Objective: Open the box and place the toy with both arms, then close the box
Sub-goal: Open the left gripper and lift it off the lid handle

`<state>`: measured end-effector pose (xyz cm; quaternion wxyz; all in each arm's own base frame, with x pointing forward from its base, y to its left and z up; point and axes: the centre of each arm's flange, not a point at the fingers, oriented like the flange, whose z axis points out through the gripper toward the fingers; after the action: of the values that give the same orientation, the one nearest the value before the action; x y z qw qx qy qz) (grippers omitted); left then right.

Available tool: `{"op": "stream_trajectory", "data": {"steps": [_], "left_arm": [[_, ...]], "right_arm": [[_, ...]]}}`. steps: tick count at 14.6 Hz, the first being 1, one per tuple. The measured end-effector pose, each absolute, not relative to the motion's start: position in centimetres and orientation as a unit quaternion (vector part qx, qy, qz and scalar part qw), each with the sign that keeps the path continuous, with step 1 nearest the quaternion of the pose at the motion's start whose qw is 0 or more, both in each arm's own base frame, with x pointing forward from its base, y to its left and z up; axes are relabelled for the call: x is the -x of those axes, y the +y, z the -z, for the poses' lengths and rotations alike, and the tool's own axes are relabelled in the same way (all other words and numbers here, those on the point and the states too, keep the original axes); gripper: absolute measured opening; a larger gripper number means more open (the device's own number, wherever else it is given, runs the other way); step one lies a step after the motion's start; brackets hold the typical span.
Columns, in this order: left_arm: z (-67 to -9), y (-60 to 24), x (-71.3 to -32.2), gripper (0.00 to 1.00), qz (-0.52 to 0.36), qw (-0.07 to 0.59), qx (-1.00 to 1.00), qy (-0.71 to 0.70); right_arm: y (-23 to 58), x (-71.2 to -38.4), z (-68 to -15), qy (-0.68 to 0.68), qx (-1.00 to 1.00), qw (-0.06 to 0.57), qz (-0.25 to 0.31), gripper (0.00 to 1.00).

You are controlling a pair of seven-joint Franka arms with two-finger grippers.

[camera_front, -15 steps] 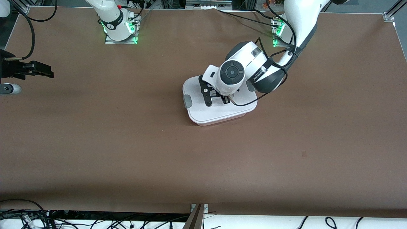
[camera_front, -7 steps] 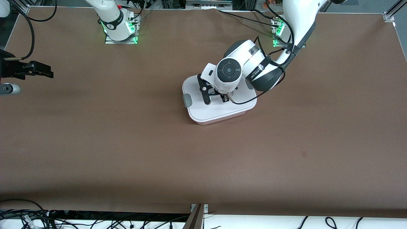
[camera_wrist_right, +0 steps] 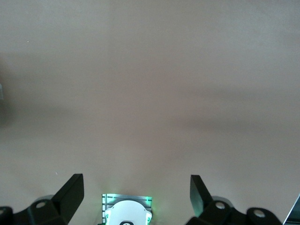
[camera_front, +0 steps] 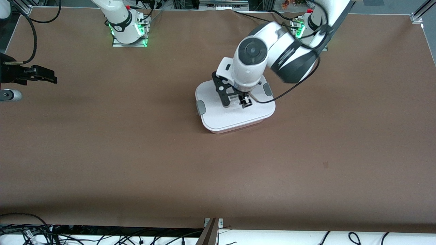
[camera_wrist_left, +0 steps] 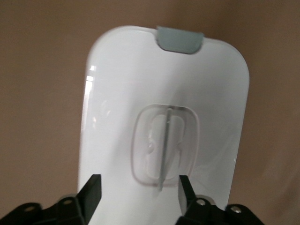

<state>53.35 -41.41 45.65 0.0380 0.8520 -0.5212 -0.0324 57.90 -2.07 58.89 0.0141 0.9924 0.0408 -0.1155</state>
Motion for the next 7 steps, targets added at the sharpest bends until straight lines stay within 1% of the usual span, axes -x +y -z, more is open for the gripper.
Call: {"op": "stream_trajectory", "data": {"steps": [1, 2, 4, 6, 7], "left_arm": [[-48.5, -39.7, -54.2, 0.90, 0.020, 0.028, -0.868, -0.496], [-51.2, -37.7, -55.3, 0.99, 0.010, 0.021, -0.879, -0.476], [-55.7, -33.5, -57.2, 1.00, -0.003, 0.013, -0.901, -0.434], [-58.2, -28.7, -58.9, 1.00, -0.014, -0.003, -0.930, -0.368], [-58.9, -26.5, -59.1, 1.00, -0.015, -0.004, -0.942, -0.334]], "right_arm": [[-2.1, -57.9, -58.9, 0.041, -0.992, 0.014, 0.115, 1.00], [-2.1, -57.9, -58.9, 0.041, -0.992, 0.014, 0.115, 1.00], [-2.1, -57.9, -58.9, 0.041, -0.992, 0.014, 0.115, 1.00], [-2.1, -57.9, -58.9, 0.041, -0.992, 0.014, 0.115, 1.00], [-2.1, -57.9, -58.9, 0.041, -0.992, 0.014, 0.115, 1.00]]}}
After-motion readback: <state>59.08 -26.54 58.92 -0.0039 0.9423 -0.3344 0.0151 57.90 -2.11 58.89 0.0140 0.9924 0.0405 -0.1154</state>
